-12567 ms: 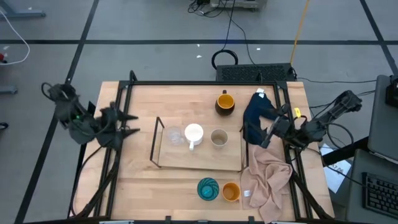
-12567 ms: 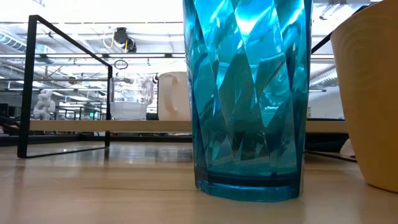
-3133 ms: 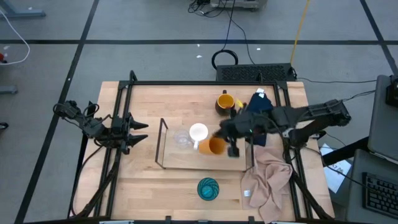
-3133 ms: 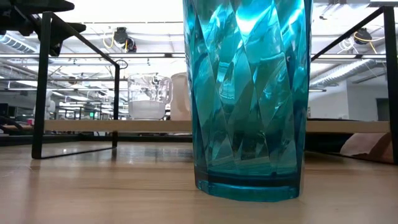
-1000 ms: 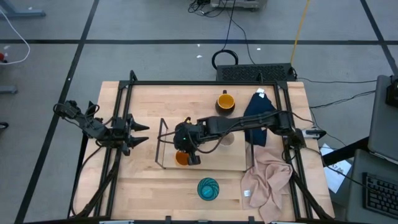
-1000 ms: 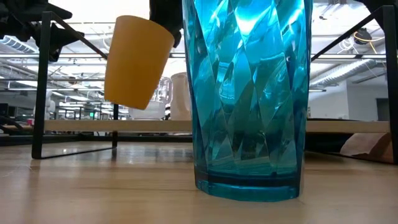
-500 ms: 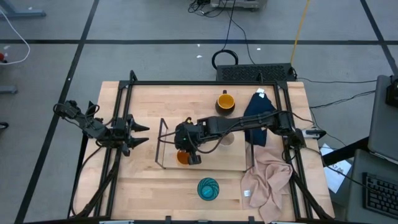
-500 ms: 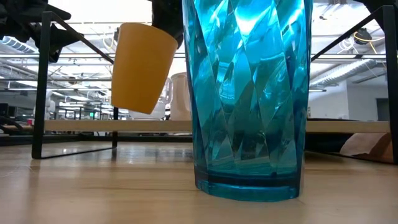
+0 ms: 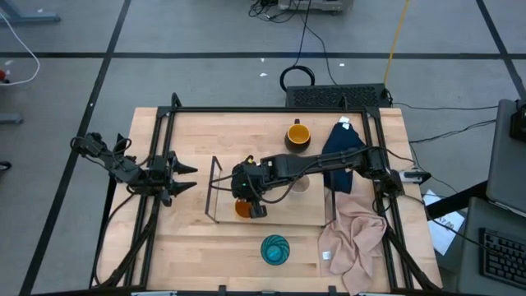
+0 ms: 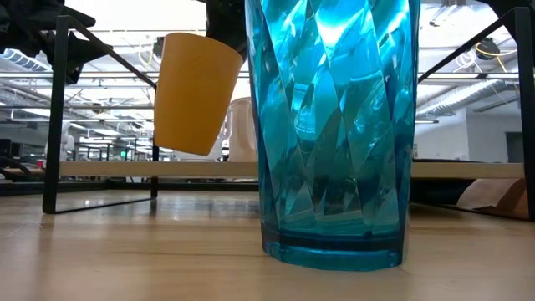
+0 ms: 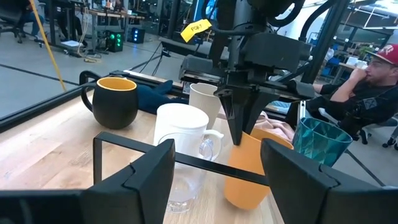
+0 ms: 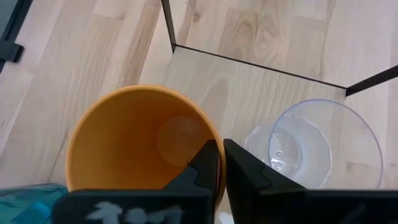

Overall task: Stack small to large cups/mugs on shelf
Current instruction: Align the yellow cup with the transparent mug on the shelf

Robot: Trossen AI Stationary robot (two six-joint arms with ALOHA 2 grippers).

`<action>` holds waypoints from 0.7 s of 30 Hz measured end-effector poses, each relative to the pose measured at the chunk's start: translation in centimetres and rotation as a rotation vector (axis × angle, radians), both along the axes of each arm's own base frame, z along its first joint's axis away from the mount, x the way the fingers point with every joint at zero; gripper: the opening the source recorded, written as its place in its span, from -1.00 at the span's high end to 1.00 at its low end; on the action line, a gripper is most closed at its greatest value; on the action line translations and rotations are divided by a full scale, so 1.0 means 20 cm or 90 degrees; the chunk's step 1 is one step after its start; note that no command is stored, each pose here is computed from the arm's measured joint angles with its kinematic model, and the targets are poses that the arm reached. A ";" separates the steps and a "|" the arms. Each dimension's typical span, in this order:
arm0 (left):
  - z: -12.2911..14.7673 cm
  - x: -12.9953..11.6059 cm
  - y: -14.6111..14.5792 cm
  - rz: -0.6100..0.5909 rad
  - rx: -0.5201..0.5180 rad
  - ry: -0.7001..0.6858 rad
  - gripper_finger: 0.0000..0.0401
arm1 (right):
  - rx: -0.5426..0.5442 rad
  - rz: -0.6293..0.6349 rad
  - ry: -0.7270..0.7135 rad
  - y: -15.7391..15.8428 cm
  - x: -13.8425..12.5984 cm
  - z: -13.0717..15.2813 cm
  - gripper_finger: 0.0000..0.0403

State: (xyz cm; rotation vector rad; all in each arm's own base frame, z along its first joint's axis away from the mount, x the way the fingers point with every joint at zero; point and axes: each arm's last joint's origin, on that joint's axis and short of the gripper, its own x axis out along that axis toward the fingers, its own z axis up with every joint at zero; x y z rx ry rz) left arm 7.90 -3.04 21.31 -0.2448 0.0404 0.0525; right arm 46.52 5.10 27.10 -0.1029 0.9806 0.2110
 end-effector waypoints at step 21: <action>0.00 0.00 0.00 -0.006 -0.002 0.000 -0.18 | 0.006 -0.005 -0.017 -0.02 0.01 0.01 0.73</action>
